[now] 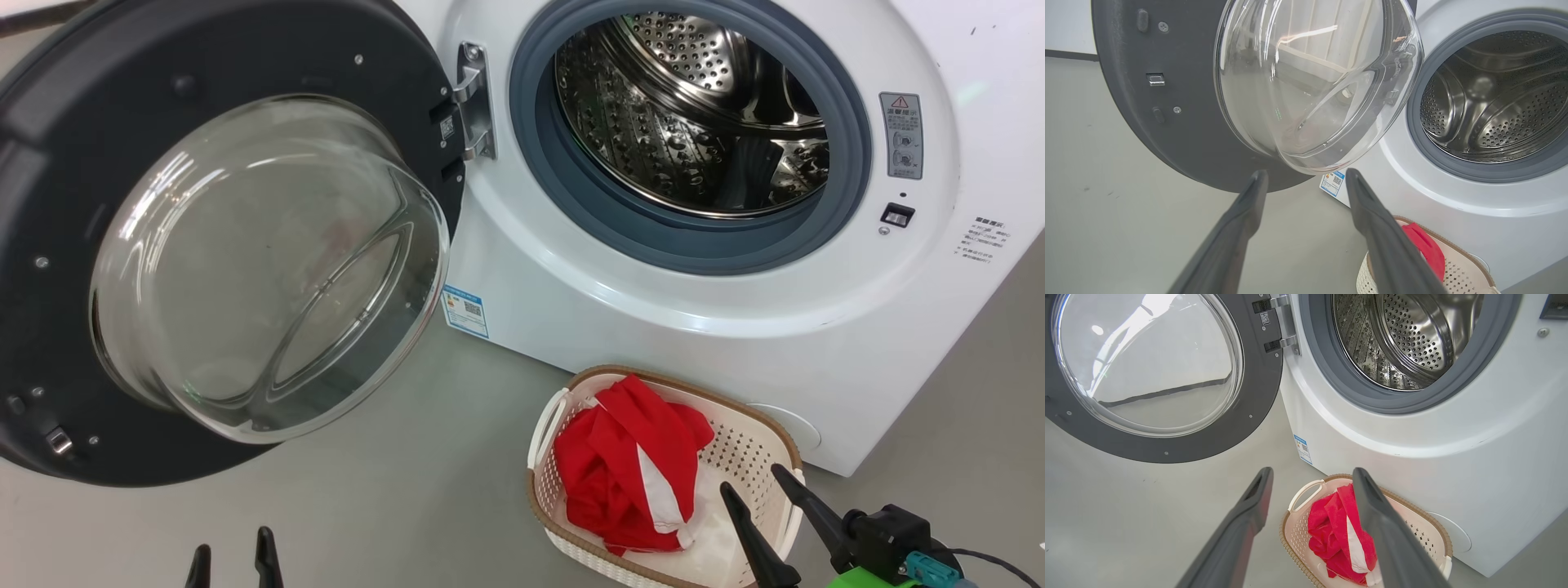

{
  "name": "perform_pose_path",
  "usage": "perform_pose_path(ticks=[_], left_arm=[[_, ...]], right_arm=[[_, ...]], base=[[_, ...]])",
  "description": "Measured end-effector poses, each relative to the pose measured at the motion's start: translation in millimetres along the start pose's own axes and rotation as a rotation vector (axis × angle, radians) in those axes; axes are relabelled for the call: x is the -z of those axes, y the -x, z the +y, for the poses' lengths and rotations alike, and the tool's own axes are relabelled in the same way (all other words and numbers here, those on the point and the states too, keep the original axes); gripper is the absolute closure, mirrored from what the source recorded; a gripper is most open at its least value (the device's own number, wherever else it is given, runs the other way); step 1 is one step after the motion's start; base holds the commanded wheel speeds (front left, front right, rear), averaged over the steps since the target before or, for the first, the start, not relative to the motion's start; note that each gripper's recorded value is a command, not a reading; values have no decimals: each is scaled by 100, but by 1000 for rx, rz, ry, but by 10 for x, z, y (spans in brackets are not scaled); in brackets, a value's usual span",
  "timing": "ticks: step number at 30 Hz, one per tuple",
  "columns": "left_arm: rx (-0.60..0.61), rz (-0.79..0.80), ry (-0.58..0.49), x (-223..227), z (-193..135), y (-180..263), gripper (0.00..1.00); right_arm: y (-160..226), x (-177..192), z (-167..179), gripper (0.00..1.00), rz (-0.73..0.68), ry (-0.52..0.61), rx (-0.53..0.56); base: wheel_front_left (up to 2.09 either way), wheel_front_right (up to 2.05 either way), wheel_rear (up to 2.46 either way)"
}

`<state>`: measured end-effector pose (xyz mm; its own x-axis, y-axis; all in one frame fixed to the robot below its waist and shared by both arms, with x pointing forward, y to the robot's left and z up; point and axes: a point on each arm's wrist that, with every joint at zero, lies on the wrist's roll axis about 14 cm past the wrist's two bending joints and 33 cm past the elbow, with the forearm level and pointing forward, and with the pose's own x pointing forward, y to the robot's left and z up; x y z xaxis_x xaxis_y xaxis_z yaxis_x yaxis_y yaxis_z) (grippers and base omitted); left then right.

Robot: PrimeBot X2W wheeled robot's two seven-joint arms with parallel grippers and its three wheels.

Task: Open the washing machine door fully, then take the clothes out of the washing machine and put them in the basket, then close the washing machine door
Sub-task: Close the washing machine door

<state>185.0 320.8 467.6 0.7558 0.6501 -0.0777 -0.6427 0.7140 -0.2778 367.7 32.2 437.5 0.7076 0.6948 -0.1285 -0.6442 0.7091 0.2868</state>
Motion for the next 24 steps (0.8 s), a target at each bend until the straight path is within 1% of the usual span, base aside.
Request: perform_pose_path(ticks=[1, 2, 3, 4, 7, 9, 10, 12, 15, 18, 21, 24], left_arm=[[2, 0, 3, 0, -4, -1, 9], [7, -2, 9, -8, -13, -3, 56], [18, -8, 18, -26, -31, -8, 96], [27, -17, 23, -55, -48, -15, 100], [33, -83, 32, -266, -27, -67, 100], [41, -172, 37, -548, -20, -143, 100], [41, -172, 37, -548, -20, -143, 100], [60, -288, 32, -922, -31, -231, 100], [81, -462, -11, -1482, -30, -310, 100], [90, -608, -97, -1992, -12, -382, 100], [91, -729, -148, -2452, 36, -457, 100], [63, -787, -134, -2752, 163, -595, 100]], right_arm=[[1, -2, -3, 0, -1, -2, 2], [4, -5, -8, 0, -2, -4, 4], [5, -7, -14, 0, -3, -4, 6], [7, -9, -19, 0, -4, -5, 9], [8, -18, -33, 0, -9, -12, 17], [6, -33, -55, 0, -16, -20, 28], [6, -33, -55, 0, -16, -20, 28], [4, -35, -81, 0, -19, -25, 37], [-3, -35, -105, 0, -24, -37, 48], [-15, -37, -153, 0, -29, -46, 63], [-3, -7, -204, 0, -25, -57, 78], [9, 33, -254, 0, -17, -65, 92]], base=[[0, 0, 0], [0, 0, 0], [0, 0, 0], [0, 0, 0], [0, 0, 0], [0, 0, 0], [0, 0, 0], [0, 0, 0], [0, 0, 0], [0, 0, 0], [0, 0, 0], [0, 0, 0]])
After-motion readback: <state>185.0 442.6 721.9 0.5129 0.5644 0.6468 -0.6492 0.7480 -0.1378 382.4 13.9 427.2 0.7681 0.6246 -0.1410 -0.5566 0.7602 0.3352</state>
